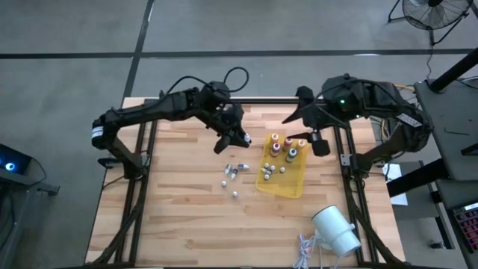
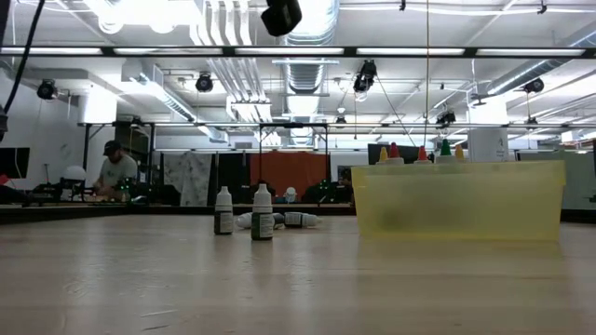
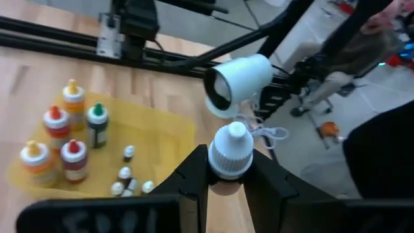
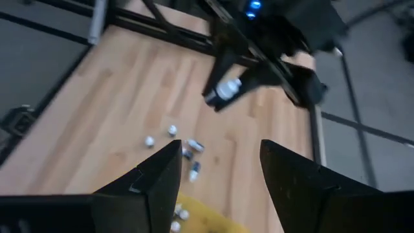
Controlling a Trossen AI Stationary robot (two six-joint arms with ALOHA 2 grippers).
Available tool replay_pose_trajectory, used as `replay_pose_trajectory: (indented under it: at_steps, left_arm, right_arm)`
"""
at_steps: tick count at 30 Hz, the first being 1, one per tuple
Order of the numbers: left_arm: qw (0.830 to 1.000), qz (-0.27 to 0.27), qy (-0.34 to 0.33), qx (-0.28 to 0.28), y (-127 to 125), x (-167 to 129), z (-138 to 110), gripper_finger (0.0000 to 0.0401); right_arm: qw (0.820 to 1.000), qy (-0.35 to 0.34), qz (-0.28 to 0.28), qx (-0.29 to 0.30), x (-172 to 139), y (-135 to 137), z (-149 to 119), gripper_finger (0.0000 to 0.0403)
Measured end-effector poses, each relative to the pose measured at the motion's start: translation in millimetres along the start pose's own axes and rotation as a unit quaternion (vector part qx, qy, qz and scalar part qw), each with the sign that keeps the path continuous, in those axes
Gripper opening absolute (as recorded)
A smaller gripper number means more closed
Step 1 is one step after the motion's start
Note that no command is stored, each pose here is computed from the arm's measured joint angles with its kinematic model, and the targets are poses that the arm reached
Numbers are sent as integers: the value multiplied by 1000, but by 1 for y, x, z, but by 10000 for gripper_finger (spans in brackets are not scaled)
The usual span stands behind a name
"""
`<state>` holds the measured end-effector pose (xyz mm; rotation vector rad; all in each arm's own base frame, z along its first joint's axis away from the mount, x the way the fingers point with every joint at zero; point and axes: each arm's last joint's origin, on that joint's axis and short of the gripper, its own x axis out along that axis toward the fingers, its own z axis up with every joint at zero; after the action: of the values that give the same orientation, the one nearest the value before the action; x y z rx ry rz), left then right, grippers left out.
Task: Pick & Place food coloring
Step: Put the small red food coloring bottle into the yellow bin
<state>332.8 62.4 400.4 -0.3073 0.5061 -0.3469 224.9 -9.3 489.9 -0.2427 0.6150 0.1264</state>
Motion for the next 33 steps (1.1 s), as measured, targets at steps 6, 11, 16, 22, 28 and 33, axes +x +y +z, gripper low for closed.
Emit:
replay_pose_trajectory:
  at_steps: [6,11,16,22,28,33]
  left_arm:
    - [999,-46,4,1,3,9,-1,56]
    - [997,-75,-1,9,2,10,1,56]
    - [997,-81,0,14,2,11,0,56]
    - [995,-95,0,20,1,11,0,56]
    - [994,-108,-2,27,1,11,1,56]
    - [993,-117,-3,29,0,11,1,56]
  right_arm:
    - [999,8,45,-16,27,-3,9,201]
    - [996,27,76,-36,56,-5,11,201]
    - [994,42,91,-48,80,-7,13,201]
    - [992,12,108,-58,88,-10,25,201]
    - [992,-17,110,-65,88,-13,37,201]
    - [990,-18,126,-64,97,-14,39,201]
